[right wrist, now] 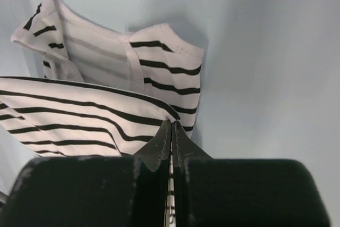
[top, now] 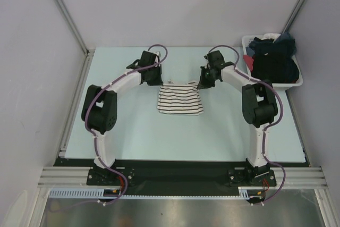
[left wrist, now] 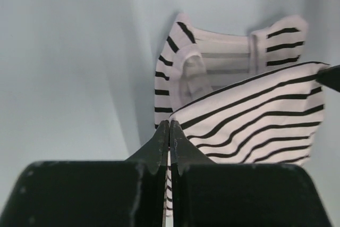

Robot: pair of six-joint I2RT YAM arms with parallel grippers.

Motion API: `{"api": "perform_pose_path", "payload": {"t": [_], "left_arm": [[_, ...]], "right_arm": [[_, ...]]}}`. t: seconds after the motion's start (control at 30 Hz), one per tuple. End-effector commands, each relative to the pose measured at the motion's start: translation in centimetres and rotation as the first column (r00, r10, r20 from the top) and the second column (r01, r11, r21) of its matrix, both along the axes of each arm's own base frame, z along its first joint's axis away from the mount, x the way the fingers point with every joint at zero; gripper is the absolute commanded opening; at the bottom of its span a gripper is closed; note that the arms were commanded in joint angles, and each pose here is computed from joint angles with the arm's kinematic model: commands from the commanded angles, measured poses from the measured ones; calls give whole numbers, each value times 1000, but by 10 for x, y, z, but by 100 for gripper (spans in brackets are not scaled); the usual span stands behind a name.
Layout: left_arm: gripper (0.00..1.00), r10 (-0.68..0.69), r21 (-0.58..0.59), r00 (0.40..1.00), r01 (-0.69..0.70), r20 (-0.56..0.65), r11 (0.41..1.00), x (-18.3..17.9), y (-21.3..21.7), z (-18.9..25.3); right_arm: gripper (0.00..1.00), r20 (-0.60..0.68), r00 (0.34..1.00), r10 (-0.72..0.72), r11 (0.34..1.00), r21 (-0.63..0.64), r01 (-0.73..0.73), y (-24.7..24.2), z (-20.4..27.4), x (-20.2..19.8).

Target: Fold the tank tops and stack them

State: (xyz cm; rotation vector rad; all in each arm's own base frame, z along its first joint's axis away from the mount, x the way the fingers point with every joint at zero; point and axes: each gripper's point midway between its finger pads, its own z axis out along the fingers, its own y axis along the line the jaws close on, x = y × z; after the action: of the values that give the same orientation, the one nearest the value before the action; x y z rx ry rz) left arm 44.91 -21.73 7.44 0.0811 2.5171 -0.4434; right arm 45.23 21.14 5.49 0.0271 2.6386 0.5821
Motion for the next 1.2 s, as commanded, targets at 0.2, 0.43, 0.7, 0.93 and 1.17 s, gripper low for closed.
{"api": "perform_pose_path", "payload": {"t": [0.2, 0.43, 0.7, 0.93, 1.17], "left_arm": [[0, -30, -86, 985, 45, 169, 995, 3, -7, 79], [0, -36, -113, 982, 58, 186, 992, 6, -12, 88], [0, -51, -145, 980, 80, 192, 986, 4, -19, 89], [0, -51, -167, 968, 94, 247, 981, 23, -28, 109], [0, -57, -178, 985, 86, 164, 980, 64, -51, 59]], "right_arm": [[0, 138, 990, -20, 998, 61, 11, 0, 57, 1], [0, 176, 983, -50, 996, 78, 37, -9, 78, -1], [0, 179, 982, -60, 995, 89, 45, -13, 80, -3], [0, 205, 974, -94, 992, 104, 74, -23, 97, 13], [0, 156, 980, -126, 989, 100, 112, -27, 68, 44]]}}
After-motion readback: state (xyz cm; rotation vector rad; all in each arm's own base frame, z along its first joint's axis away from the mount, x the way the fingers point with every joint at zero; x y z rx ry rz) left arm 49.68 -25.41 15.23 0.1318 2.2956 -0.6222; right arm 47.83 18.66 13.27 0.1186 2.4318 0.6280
